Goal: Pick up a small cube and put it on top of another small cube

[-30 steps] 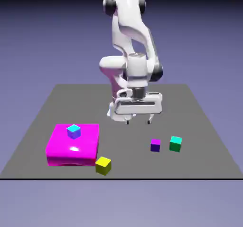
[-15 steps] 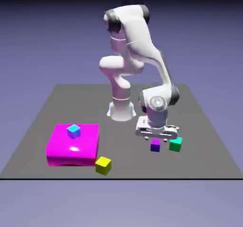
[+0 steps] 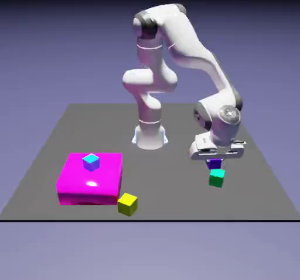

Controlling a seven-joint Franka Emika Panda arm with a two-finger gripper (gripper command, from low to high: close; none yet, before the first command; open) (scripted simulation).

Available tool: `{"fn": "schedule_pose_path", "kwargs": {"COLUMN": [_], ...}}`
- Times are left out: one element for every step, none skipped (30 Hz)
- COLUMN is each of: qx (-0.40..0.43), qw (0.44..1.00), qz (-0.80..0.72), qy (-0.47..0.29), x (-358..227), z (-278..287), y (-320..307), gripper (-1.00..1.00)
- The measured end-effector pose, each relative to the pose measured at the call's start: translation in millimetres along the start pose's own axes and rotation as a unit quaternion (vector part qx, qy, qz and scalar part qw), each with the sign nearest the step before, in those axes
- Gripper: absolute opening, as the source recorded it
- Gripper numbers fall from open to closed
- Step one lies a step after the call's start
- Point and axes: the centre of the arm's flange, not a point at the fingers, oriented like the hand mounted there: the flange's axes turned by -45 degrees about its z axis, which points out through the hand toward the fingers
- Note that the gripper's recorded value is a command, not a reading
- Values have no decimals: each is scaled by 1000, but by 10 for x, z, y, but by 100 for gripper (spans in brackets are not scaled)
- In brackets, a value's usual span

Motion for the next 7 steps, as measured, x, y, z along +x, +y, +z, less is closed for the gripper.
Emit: {"fn": "schedule_pose_path", "kwargs": {"qx": [0,0,0,0,0,-1,-1], "qw": [1000,1000,1000,1000,1000,1000,1000], "qz": [1,1,0,0,0,0,0], "qy": [0,0,0,0,0,0,0], "x": [33,57,74,83,83,83,83], "z": [167,337,508,680,682,683,683], "y": [2,3,3,2,2,4,4], "gripper": [-100,-100,-100,-100,100,100,100]}}
